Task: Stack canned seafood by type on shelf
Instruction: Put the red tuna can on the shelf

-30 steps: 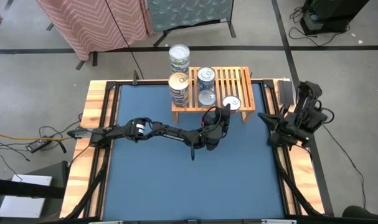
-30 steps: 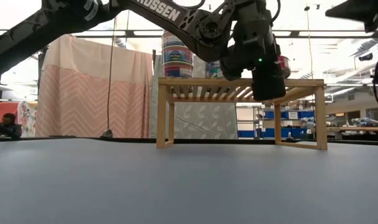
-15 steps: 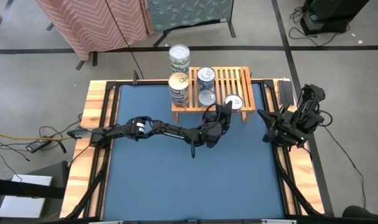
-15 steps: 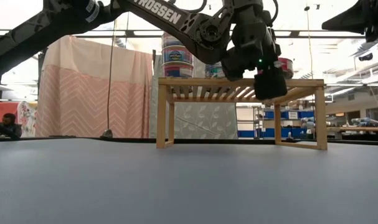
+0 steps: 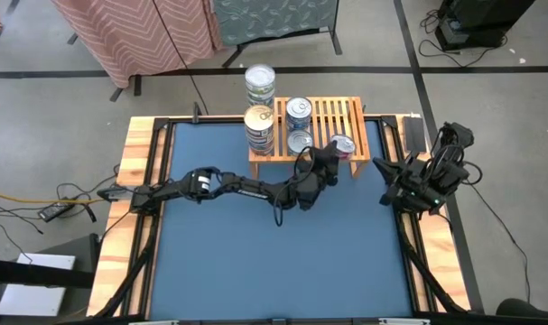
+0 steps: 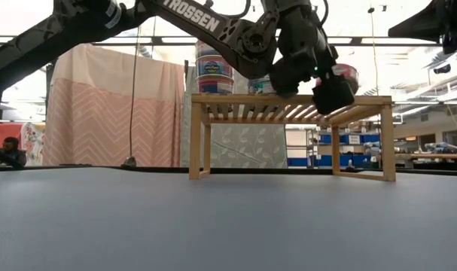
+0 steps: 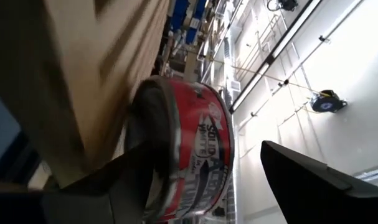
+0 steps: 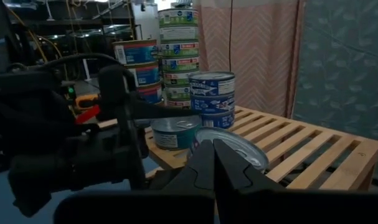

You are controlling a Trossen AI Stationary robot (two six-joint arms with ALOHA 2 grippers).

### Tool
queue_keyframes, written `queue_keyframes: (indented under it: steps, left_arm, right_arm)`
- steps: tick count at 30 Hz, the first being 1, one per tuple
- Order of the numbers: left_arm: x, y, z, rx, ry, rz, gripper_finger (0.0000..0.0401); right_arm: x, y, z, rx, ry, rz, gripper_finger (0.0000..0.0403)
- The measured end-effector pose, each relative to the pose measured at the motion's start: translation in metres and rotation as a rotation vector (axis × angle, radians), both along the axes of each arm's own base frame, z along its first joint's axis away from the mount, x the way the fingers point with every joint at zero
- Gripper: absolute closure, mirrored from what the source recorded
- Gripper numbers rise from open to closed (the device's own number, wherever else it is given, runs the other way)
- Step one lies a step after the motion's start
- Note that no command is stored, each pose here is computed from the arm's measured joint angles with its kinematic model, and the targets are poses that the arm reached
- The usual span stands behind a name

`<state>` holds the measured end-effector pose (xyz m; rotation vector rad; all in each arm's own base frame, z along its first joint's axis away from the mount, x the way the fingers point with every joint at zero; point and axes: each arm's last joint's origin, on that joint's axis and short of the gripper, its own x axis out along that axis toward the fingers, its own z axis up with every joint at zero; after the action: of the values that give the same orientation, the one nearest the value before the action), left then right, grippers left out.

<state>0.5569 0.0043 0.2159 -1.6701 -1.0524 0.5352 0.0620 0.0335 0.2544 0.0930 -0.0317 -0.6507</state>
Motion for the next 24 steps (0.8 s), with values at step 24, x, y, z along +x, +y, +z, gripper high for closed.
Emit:
queue_keyframes:
  steps: [24]
  left_arm:
    - [-0.002, -0.003, 0.008, 0.023, -0.107, -0.076, 0.0106]
  right_arm:
    - [0.018, 0.029, -0.012, 0.125, -0.113, 0.071, 0.0403]
